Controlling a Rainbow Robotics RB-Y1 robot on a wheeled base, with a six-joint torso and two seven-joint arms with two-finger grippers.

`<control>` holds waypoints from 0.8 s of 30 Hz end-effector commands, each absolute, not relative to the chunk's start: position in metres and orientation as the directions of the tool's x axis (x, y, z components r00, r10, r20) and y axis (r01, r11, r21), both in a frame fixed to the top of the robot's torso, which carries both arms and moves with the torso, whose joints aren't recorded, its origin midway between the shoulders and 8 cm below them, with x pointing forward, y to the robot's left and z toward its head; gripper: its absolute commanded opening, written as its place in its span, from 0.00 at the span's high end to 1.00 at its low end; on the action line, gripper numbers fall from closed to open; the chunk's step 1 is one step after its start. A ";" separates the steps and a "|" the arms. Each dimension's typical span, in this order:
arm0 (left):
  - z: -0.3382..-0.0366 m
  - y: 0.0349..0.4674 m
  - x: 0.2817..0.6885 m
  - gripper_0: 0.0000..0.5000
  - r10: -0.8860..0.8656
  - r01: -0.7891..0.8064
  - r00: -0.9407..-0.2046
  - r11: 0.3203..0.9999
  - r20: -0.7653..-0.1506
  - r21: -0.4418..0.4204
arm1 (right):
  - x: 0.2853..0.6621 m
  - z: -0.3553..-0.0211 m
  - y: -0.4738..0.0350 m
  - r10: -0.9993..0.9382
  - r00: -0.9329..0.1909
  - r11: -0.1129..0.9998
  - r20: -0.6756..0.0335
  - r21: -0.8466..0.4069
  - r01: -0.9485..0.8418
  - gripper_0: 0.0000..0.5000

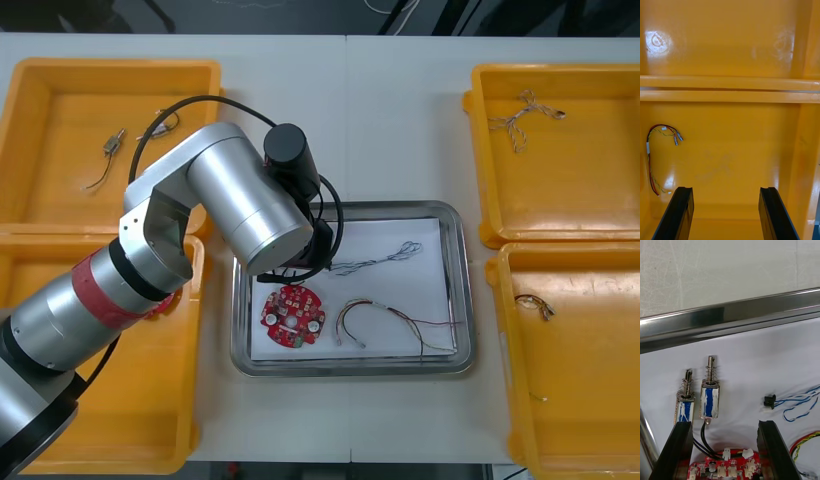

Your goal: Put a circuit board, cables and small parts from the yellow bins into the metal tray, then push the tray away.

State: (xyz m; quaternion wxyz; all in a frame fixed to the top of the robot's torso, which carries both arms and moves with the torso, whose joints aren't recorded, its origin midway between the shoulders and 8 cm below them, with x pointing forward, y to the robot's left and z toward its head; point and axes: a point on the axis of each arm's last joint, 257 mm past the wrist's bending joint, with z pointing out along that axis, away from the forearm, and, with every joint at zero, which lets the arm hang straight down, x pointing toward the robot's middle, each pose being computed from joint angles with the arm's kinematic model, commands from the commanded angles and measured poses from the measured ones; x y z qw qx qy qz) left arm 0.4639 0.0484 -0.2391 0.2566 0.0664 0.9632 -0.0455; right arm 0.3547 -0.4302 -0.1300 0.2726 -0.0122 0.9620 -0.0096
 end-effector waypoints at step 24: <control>-0.098 0.105 0.452 0.00 0.083 0.153 -0.857 0.983 -0.509 -0.097 | 0.365 -0.120 -0.407 -0.169 -0.833 0.985 -0.527 -0.108 -0.132 0.00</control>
